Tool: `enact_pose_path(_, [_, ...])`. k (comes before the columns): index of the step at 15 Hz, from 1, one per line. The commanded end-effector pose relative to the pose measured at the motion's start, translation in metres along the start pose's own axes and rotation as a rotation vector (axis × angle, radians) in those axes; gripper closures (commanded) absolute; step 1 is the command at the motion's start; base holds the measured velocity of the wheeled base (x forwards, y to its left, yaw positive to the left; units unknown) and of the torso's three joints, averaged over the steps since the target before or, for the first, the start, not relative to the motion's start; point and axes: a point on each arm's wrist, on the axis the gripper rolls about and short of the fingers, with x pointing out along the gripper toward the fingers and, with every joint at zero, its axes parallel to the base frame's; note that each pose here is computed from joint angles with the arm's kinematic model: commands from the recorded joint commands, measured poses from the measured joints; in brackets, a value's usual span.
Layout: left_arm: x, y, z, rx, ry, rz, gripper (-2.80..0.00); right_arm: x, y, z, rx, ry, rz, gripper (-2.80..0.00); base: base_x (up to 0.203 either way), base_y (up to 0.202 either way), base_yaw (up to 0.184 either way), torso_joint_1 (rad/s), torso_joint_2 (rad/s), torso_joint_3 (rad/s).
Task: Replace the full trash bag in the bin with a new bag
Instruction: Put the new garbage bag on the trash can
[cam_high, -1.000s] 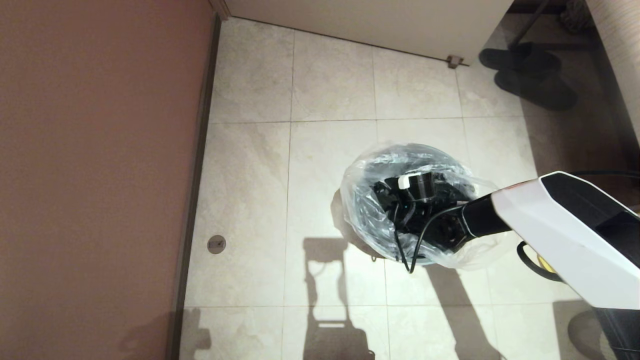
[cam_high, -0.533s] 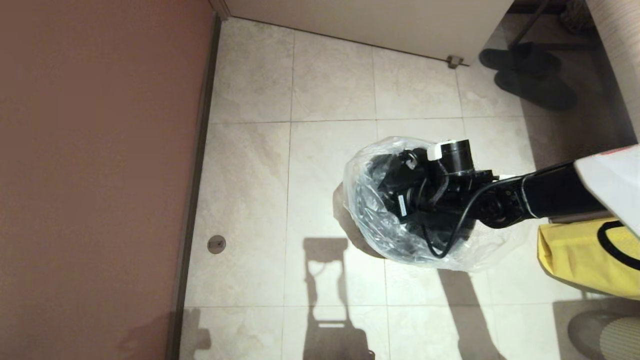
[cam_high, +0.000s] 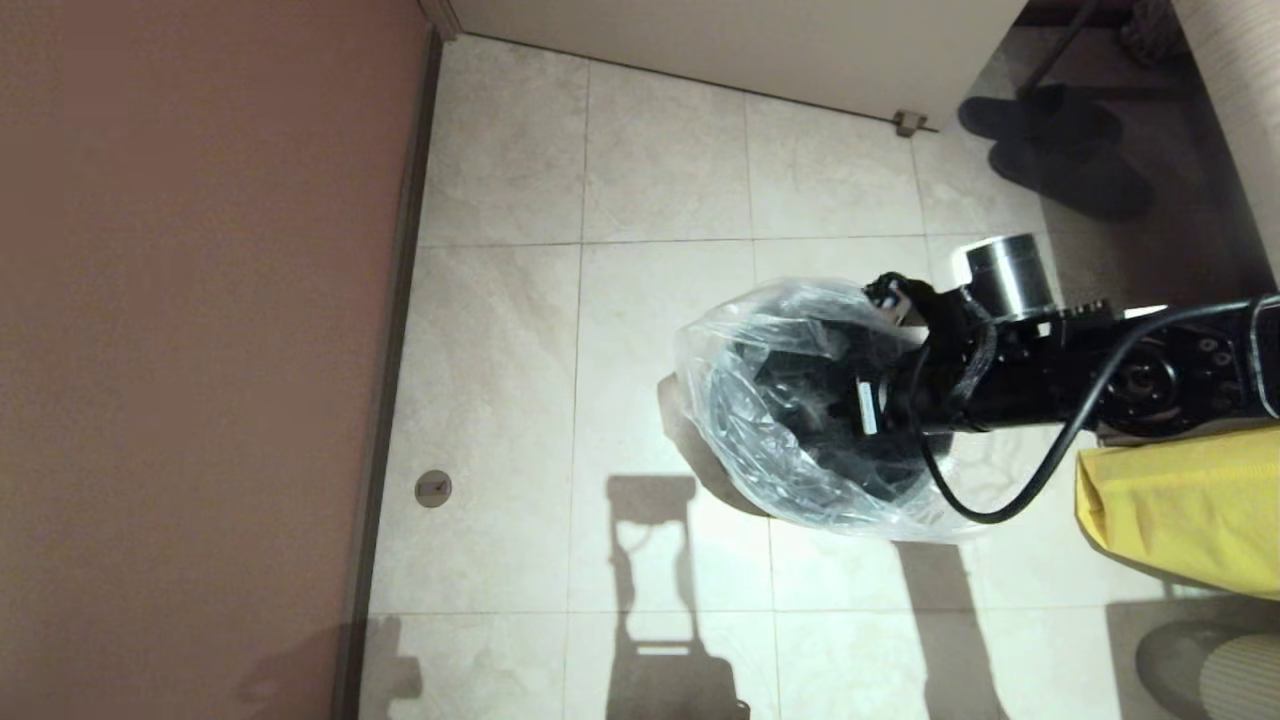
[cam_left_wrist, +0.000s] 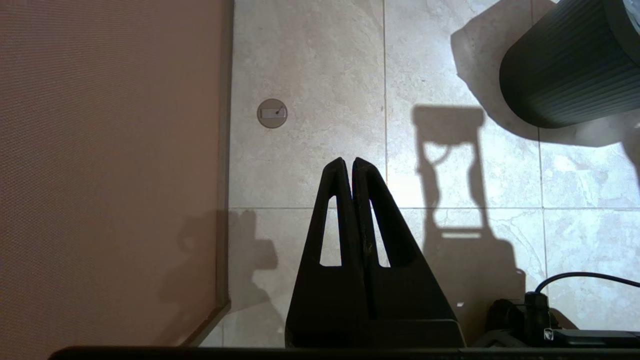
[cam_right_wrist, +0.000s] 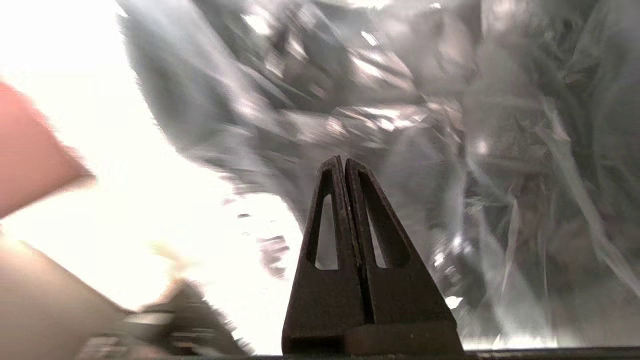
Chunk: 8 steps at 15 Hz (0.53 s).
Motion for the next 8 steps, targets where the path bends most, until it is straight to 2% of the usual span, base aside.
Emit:
enact_pose_path(1, [0.000,0.000,0.000,0.000,0.001,0.000,0.00,-0.040,0.009,0.015,0.078,-0.089,0.045,0.00,0.000,0.000,0.000,0.000,0.00,0.000])
enact_pose_path(3, [0.000,0.000,0.000,0.000,0.001,0.000,0.00,-0.061,0.008,0.015,0.122,-0.101,0.041,0.00,0.000,0.000,0.000,0.000,0.00,0.000])
enact_pose_path(5, [0.000,0.000,0.000,0.000,0.001,0.000,0.00,-0.083,0.004,0.011,0.156,-0.110,-0.004,0.00,0.000,0.000,0.000,0.000,0.00,0.000])
enact_pose_path(8, [0.000,0.000,0.000,0.000,0.001,0.000,0.00,-0.113,-0.005,-0.001,0.264,-0.034,-0.091,0.00,0.000,0.000,0.000,0.000,0.00,0.000])
